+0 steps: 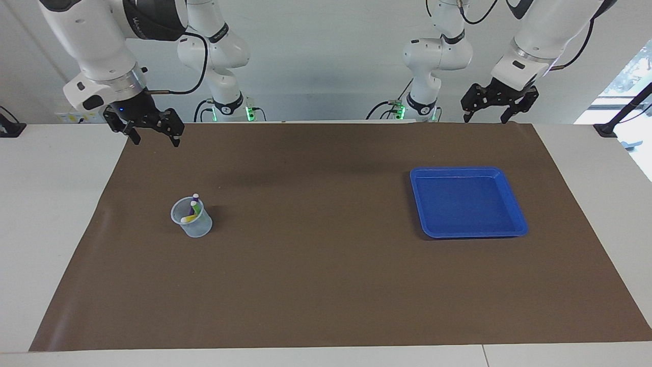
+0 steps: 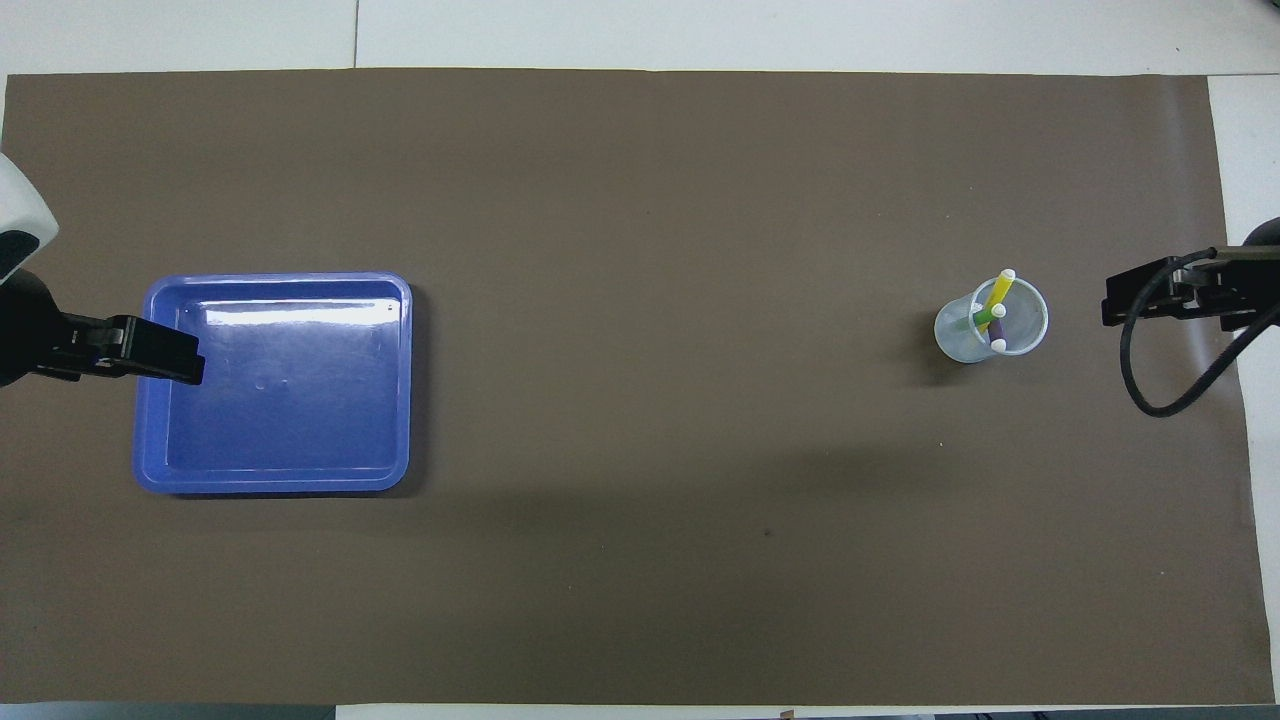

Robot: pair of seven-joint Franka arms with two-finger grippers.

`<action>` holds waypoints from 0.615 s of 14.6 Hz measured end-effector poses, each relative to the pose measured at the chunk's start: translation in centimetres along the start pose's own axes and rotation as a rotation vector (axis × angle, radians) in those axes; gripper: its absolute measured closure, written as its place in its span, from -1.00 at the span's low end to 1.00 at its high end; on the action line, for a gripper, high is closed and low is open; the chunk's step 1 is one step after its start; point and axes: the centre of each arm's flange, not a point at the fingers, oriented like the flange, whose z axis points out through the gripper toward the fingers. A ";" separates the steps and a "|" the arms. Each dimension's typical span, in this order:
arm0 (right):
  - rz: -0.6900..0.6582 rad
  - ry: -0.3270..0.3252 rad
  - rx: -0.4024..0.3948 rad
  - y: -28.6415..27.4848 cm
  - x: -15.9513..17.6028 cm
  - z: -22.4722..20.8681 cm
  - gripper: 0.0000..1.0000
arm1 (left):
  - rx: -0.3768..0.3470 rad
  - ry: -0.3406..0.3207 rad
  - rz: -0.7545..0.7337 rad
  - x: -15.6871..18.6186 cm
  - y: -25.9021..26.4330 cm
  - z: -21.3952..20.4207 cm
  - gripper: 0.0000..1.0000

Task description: Right arm passes pens to left for tray arrangement

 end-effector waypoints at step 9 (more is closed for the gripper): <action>-0.004 -0.002 0.000 -0.2 0.0 0.1 -1.00 | -0.001 -0.001 -0.005 0.0 -0.3 0.0 -1.00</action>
